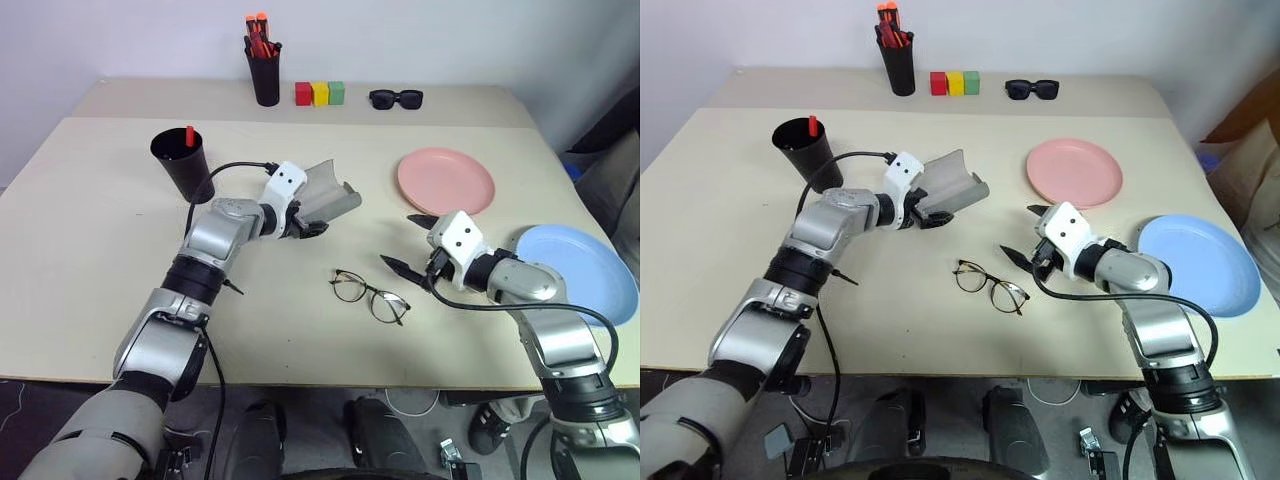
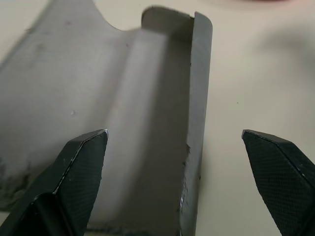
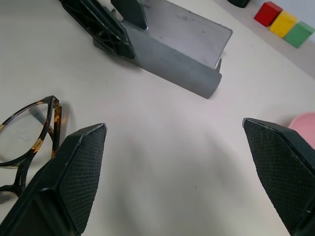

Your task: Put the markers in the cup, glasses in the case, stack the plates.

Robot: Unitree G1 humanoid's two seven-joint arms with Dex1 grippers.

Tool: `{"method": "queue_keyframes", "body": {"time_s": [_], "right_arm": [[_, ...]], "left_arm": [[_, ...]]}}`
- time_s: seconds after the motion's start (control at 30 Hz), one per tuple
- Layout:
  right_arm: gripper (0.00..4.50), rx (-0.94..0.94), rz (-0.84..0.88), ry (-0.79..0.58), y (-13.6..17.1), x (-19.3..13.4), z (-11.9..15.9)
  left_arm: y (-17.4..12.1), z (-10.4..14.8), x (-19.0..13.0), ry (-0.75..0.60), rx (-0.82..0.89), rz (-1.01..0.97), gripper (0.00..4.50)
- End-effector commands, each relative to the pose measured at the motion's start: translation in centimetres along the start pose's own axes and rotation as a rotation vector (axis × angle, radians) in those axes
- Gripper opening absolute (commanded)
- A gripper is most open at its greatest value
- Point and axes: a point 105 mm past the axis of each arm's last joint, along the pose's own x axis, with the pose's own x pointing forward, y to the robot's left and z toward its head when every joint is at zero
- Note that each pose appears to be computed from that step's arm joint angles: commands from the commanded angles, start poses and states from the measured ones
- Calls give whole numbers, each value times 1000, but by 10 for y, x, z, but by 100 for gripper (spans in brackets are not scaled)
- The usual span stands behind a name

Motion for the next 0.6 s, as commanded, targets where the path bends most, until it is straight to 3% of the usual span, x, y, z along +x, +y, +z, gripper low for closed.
{"method": "queue_keyframes", "body": {"time_s": [0.03,0.23,0.4,0.6], "right_arm": [[450,-20,-51,-30,-5,-10,11],[450,-7,-70,-9,-4,-16,6],[450,-5,-71,-3,-3,-17,4],[450,-5,-52,-7,-1,-14,6]], "left_arm": [[-6,11,2,-18,44,-52,313],[-11,10,1,-24,80,-94,5],[-7,13,-11,-74,215,-93,5],[-9,4,-47,-130,377,-191,5]]}}
